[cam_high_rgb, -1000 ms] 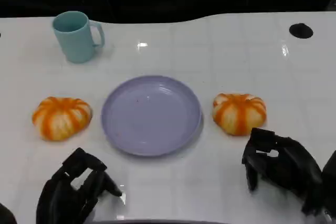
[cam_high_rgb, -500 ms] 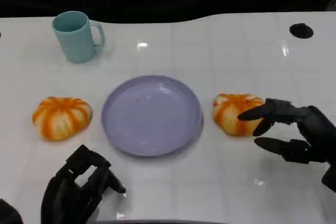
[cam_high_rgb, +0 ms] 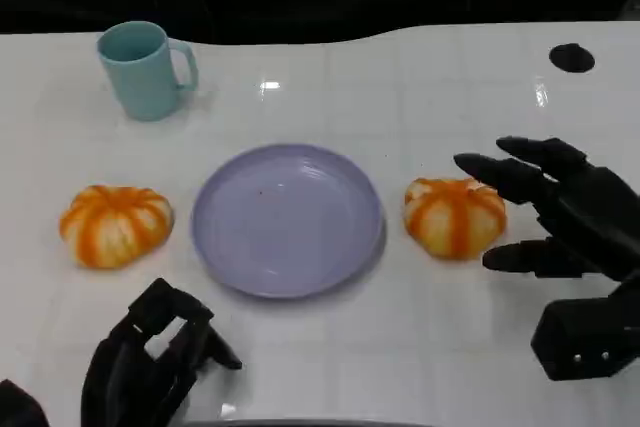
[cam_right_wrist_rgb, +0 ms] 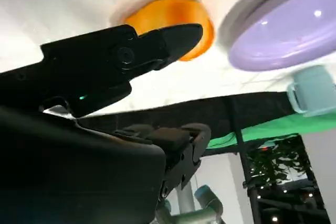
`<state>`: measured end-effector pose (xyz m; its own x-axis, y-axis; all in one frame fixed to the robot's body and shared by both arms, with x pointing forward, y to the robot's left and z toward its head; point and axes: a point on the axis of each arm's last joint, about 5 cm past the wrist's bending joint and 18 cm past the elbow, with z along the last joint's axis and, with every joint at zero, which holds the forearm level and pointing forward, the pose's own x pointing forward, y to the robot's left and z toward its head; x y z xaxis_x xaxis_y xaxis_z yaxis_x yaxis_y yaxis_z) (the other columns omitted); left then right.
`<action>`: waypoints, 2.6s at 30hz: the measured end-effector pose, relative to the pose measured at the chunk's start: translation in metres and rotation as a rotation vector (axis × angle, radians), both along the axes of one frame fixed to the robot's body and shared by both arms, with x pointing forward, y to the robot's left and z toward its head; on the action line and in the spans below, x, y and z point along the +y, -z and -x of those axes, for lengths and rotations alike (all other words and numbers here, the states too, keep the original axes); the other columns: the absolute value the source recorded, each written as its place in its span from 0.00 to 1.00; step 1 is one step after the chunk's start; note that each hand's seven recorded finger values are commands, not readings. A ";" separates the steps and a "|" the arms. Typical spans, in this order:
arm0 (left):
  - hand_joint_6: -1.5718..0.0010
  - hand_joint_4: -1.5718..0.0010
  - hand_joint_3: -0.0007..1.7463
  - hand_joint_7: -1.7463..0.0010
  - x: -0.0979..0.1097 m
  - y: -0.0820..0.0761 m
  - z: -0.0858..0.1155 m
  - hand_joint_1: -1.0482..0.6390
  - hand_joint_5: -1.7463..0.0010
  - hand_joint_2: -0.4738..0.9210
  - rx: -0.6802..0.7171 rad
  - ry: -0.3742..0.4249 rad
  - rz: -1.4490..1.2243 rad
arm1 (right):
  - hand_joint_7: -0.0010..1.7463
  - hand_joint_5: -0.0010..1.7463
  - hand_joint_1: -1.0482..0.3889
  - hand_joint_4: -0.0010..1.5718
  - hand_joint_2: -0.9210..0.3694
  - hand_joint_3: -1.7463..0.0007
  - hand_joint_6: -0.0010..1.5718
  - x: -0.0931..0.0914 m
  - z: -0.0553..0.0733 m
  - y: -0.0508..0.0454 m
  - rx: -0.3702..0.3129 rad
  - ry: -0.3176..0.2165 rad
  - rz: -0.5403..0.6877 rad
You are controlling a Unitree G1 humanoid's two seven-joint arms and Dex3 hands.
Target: Grasp the bread from the table and place it into the plate.
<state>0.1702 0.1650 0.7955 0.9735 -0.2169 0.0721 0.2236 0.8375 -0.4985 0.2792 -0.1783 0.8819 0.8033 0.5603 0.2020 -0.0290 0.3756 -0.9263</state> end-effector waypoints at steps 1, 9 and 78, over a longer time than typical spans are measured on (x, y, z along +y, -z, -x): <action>0.69 0.62 0.14 0.12 0.000 0.000 0.000 0.30 0.00 1.00 0.000 0.000 0.000 | 0.00 0.00 0.40 0.00 0.02 1.00 0.01 0.001 -0.002 -0.0007 -0.007 0.002 0.015; 0.68 0.61 0.15 0.13 0.001 0.000 0.001 0.30 0.00 1.00 0.000 -0.001 -0.004 | 0.00 0.00 0.36 0.00 0.02 1.00 0.00 0.010 -0.009 0.0067 0.018 0.024 0.192; 0.69 0.61 0.16 0.10 -0.001 -0.002 0.006 0.30 0.00 1.00 0.002 -0.005 0.000 | 1.00 1.00 0.07 1.00 0.00 0.18 1.00 0.070 -0.018 0.0130 0.040 0.163 0.004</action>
